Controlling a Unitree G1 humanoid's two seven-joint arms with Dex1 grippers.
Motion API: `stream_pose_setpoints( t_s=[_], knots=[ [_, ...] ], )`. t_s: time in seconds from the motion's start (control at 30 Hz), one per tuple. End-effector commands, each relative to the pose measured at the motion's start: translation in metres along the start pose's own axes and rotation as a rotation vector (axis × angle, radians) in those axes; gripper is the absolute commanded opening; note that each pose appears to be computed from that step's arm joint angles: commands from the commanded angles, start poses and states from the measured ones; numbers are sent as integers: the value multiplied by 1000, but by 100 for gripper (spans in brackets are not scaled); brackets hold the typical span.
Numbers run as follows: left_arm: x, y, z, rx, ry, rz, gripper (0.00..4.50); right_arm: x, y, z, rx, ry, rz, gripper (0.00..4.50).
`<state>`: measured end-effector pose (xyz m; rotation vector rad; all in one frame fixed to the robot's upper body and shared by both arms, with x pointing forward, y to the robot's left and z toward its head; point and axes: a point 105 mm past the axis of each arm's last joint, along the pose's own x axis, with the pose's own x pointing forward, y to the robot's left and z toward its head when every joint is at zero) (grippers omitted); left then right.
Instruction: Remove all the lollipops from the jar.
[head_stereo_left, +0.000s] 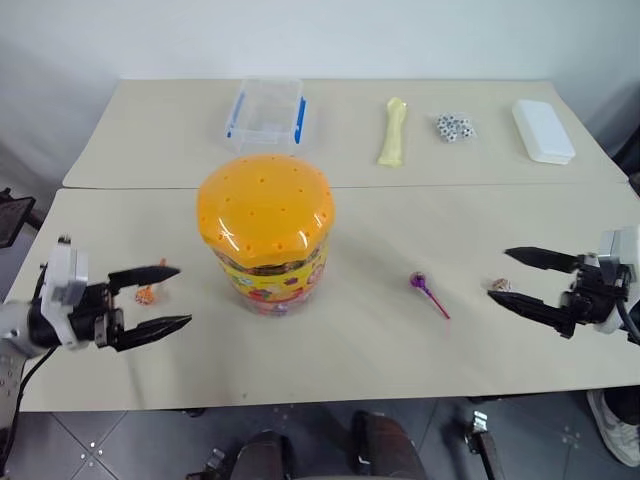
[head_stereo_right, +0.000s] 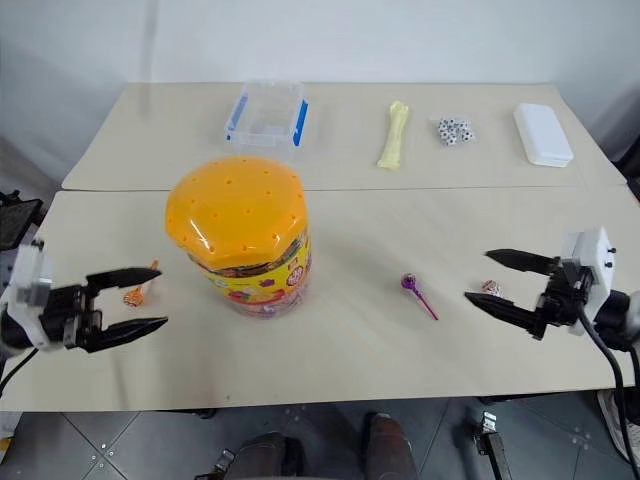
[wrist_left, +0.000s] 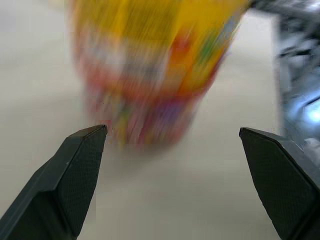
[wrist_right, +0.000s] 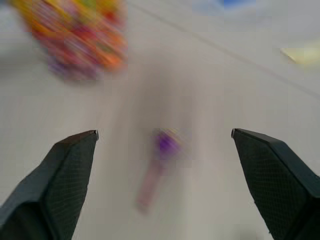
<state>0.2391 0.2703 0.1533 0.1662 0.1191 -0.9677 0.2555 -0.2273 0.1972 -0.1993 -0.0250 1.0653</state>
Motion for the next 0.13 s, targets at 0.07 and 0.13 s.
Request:
stream_pose_setpoints(
  t_s=[0.07,0.13],
  knots=[
    [10,-3,-5,131,-4,98,450,49,40,-10,-101,-42,186,449],
    [17,-9,-5,154,-12,98,450,57,44,-22,-120,-43,191,449]
  ],
)
